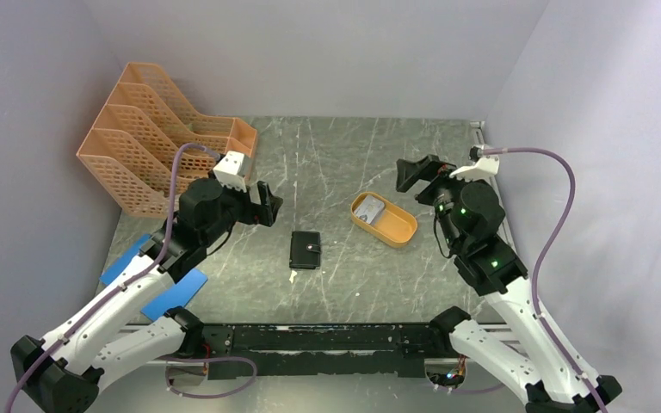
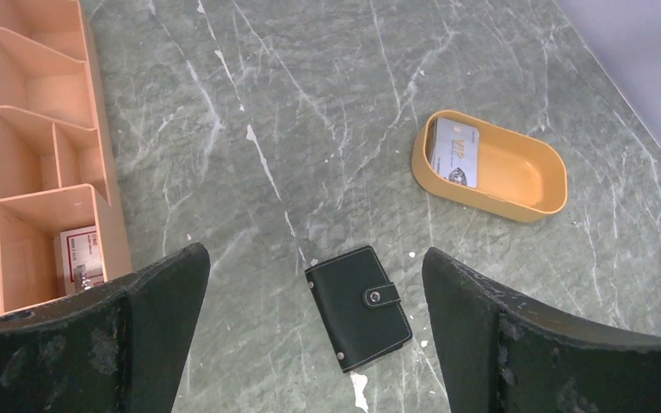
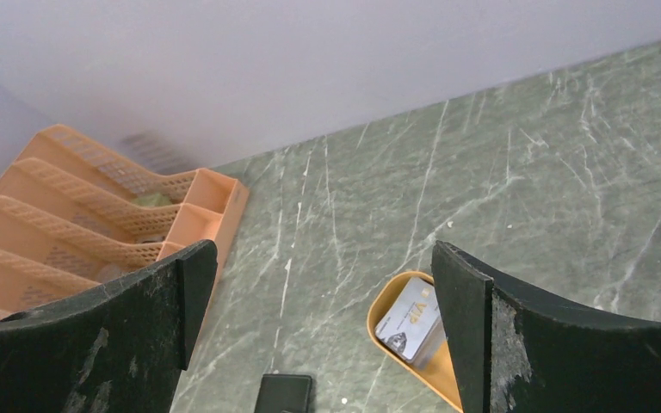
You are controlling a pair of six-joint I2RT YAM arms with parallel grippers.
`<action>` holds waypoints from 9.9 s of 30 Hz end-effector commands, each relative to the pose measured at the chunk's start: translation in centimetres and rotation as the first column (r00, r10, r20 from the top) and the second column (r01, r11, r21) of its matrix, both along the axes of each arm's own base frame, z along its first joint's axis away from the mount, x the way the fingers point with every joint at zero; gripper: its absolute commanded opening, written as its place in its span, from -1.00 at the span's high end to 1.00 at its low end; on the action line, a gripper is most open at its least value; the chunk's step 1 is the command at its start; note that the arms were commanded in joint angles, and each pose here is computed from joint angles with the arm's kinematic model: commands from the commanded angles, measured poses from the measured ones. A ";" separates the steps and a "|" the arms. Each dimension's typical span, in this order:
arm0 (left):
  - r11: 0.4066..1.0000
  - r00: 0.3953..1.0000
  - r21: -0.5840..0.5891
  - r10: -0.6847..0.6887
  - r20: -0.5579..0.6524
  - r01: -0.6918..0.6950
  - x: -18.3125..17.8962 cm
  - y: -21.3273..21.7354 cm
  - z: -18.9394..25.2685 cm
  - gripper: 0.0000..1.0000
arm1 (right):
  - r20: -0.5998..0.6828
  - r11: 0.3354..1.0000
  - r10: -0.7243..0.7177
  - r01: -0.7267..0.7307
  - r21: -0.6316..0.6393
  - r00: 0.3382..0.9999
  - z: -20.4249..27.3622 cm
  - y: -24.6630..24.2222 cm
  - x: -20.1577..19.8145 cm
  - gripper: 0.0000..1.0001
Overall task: Put the credit cards into the card holder
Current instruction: Open the card holder at the center of the board.
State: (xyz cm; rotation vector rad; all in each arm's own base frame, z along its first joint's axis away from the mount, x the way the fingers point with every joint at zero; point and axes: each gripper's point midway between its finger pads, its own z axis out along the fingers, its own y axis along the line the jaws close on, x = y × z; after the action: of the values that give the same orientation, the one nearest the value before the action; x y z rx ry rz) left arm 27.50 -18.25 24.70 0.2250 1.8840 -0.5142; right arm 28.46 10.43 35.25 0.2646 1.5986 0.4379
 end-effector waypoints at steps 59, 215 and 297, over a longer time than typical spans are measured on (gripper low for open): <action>0.972 0.834 -0.225 -0.180 -0.521 0.070 -5.0 -5.2 -13.2 -0.32 | -0.655 0.899 0.290 -0.434 -0.065 0.698 -26.0 20.3 -5.1 -0.37; 0.995 0.717 -0.088 -0.022 -0.697 -0.055 -4.8 -7.6 -24.9 0.90 | -0.571 0.568 0.149 -0.543 -0.619 0.807 -35.2 18.5 -2.0 0.16; 0.998 0.800 -0.056 -0.017 -0.599 -0.021 -5.5 -5.1 -20.0 -0.38 | -0.699 0.921 0.345 -0.370 0.123 0.626 -31.8 16.7 -8.9 -0.15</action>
State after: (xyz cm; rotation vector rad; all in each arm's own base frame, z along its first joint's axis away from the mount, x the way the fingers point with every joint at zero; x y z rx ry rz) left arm 21.68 -22.85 4.20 -0.0057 2.5178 -0.6644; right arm 18.33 26.01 3.02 -0.0162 2.4692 0.5871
